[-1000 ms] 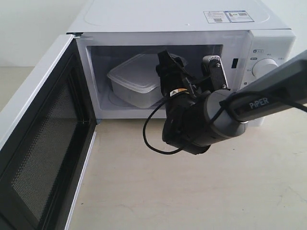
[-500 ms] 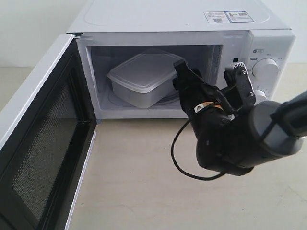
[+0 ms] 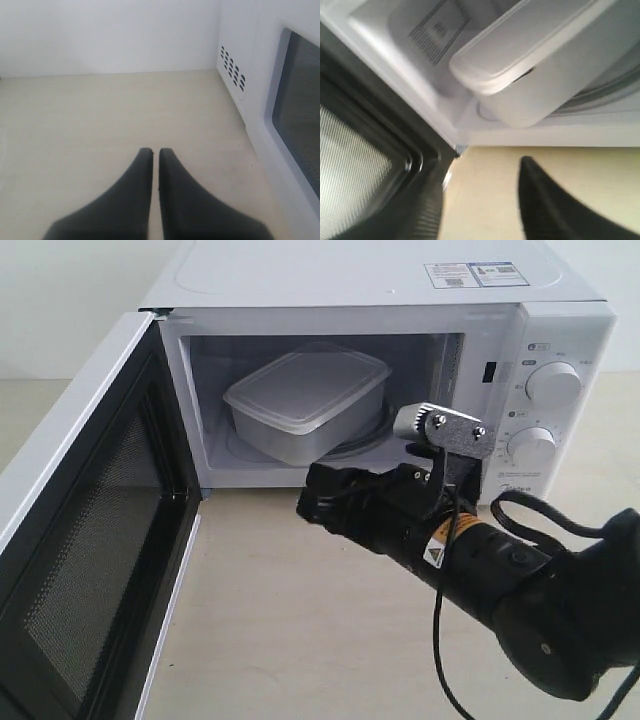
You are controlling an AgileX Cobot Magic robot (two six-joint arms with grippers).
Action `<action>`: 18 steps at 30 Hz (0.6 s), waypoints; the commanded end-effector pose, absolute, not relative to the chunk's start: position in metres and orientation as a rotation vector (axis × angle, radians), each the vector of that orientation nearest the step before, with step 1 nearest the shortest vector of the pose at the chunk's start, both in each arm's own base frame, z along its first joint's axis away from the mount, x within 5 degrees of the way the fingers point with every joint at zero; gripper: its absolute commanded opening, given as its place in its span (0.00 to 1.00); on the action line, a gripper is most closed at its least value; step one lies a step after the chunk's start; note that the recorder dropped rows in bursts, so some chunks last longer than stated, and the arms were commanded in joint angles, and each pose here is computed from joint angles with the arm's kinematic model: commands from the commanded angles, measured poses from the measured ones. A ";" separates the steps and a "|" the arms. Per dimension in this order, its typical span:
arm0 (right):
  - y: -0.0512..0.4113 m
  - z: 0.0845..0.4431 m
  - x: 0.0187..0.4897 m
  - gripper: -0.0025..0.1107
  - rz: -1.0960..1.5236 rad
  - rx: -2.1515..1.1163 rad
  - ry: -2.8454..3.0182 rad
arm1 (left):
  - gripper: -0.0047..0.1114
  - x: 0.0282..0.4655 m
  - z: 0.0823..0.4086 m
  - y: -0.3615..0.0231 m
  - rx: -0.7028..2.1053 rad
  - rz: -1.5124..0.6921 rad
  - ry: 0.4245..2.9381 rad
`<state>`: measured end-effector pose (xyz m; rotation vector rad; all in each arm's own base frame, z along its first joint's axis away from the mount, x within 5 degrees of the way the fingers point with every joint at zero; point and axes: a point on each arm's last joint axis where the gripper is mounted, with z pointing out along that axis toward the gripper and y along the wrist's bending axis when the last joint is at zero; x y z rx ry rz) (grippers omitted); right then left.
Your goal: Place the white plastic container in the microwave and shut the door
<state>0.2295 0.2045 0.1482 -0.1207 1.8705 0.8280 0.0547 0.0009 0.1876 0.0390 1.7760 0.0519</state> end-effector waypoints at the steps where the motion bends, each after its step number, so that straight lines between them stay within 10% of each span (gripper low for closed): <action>1: 0.208 0.149 0.224 0.02 0.697 -0.428 1.803 | 0.08 0.055 0.187 0.000 0.033 0.033 1.771; 18: 0.241 0.145 0.276 0.02 0.540 -0.378 1.822 | 0.08 0.055 0.187 0.000 0.033 0.033 1.771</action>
